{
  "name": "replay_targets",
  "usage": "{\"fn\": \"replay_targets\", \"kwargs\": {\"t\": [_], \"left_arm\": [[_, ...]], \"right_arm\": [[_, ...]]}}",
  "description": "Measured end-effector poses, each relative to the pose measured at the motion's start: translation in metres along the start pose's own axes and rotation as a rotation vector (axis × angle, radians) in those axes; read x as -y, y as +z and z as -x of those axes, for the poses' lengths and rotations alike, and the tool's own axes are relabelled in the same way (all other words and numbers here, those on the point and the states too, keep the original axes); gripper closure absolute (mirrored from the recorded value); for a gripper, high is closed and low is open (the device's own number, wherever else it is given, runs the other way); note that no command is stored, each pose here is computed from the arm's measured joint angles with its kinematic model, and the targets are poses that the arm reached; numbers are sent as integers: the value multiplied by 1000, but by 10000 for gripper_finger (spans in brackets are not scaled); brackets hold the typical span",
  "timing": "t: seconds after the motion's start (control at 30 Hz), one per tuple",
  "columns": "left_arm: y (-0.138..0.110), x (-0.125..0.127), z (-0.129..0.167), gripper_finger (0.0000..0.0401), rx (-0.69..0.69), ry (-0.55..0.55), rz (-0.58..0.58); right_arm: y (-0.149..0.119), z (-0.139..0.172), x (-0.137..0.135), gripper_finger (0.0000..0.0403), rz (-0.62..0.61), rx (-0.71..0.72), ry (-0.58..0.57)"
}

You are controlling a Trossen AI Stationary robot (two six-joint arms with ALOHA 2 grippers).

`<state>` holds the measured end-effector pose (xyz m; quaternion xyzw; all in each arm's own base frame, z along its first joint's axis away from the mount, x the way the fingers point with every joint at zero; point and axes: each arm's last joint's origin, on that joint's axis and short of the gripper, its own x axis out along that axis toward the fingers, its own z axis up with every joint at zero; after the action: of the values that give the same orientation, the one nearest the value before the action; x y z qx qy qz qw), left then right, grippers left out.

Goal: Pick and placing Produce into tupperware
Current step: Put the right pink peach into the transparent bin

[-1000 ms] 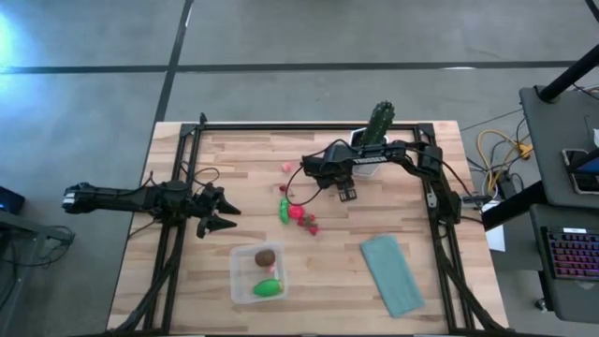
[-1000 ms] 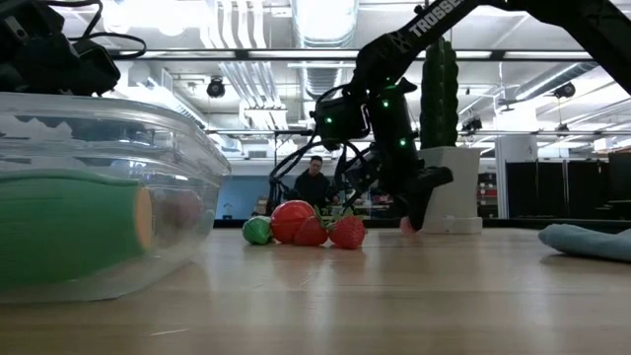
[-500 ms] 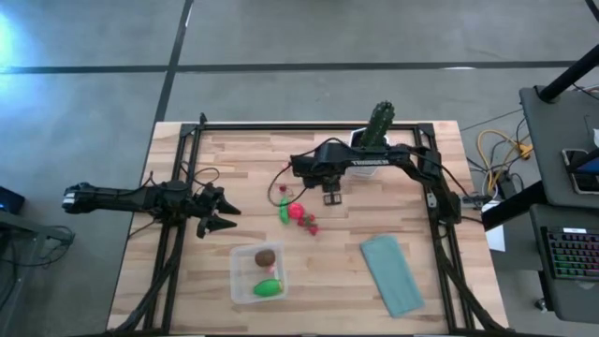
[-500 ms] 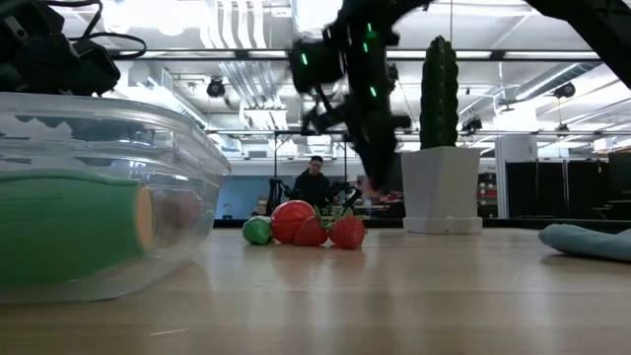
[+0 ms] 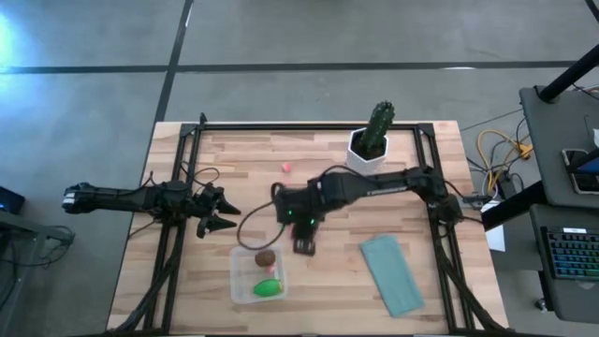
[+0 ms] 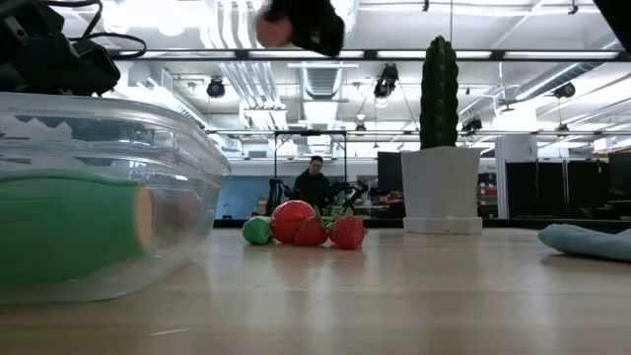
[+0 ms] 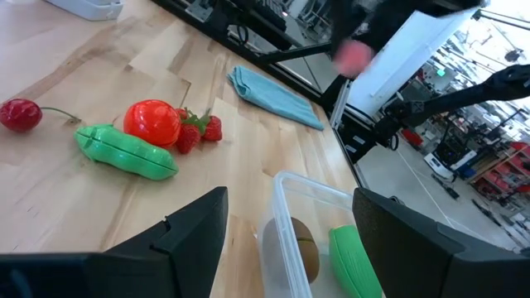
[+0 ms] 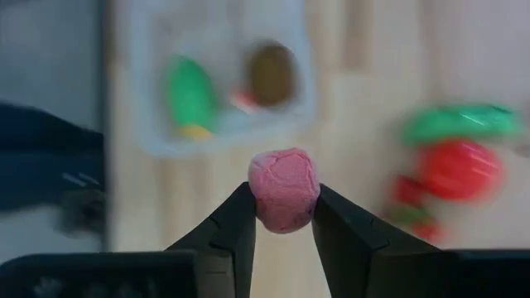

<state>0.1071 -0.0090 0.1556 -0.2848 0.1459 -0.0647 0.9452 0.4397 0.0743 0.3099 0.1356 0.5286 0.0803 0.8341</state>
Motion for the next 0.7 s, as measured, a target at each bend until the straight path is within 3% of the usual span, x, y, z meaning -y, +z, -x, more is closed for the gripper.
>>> {"fn": "replay_targets", "kwargs": {"t": [0.13,0.43,0.7], "left_arm": [[0,0,0,155,0,0,0],[0,0,0,155,4,-3,0],[0,0,0,155,4,-3,-1]], "right_arm": [[6,-21,-17,303,-57,90,58],[5,-97,-27,303,-109,32,128],[5,-117,-44,299,-81,37,173]]}}
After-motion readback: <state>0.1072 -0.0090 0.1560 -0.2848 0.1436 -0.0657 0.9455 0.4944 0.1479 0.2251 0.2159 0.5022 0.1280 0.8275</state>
